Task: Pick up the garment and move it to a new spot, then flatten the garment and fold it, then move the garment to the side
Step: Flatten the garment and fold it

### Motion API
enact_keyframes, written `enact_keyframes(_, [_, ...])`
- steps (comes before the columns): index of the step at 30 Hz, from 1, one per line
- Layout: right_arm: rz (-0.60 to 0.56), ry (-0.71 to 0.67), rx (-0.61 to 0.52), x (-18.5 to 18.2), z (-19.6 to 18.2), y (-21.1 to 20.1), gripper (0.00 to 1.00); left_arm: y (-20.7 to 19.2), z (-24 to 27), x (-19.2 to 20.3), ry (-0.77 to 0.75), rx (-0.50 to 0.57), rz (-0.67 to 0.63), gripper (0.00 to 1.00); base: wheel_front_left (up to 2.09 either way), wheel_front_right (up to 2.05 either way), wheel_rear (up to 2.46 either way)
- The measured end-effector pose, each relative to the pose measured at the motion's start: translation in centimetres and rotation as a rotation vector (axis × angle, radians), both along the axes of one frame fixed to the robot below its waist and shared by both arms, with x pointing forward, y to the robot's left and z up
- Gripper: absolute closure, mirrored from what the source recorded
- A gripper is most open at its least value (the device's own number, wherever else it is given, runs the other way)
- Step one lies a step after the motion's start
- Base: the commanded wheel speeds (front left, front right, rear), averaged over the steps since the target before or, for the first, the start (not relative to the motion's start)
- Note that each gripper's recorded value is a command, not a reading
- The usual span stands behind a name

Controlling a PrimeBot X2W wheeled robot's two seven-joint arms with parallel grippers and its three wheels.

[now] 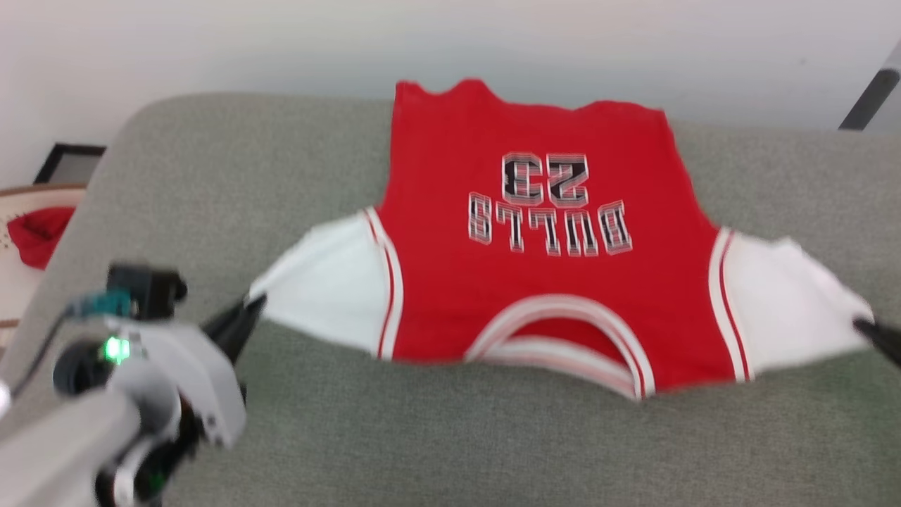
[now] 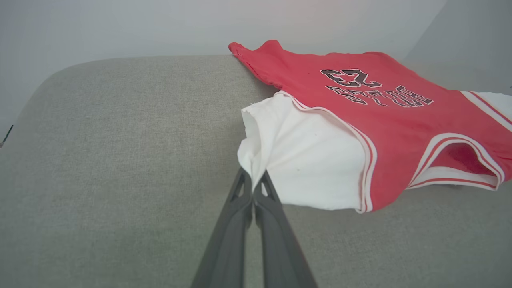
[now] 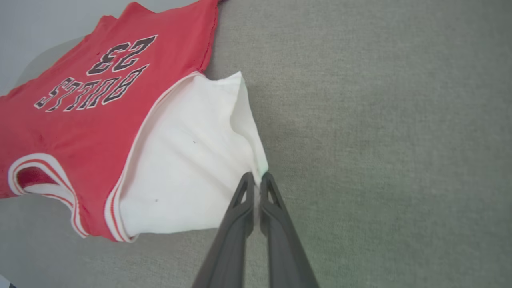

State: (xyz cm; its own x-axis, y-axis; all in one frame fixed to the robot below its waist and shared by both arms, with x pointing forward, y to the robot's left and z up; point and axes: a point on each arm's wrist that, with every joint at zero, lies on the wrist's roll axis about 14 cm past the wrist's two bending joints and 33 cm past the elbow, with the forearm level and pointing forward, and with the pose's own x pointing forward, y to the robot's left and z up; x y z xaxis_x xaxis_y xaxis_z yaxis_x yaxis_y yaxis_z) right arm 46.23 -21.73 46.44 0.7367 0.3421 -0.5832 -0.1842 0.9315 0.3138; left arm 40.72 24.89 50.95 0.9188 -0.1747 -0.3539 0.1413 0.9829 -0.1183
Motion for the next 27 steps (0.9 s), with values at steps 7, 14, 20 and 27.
enact_keyframes(7, [-0.035, 0.117, 0.007, -6.2, -2.4, -1.5, 1.00, -0.7, -0.6, -5.6, 0.048, -0.034, 0.056, 1.00, 0.00, 0.00, 0.00])
enact_keyframes(14, [-0.038, 0.264, 0.010, -11.4, -4.6, -1.6, 1.00, -0.9, -2.7, -9.7, 0.132, -0.090, 0.129, 1.00, 0.00, 0.00, 0.00])
enact_keyframes(20, [-0.060, 0.279, -0.012, -12.5, -4.7, -1.6, 1.00, -1.5, -3.9, -10.9, 0.167, -0.103, 0.145, 1.00, 0.00, 0.00, 0.00])
enact_keyframes(27, [-0.032, 0.281, -0.062, -12.8, -4.8, -0.5, 0.00, -1.9, -4.9, -10.6, 0.165, -0.102, 0.142, 1.00, 0.00, 0.00, 0.00])
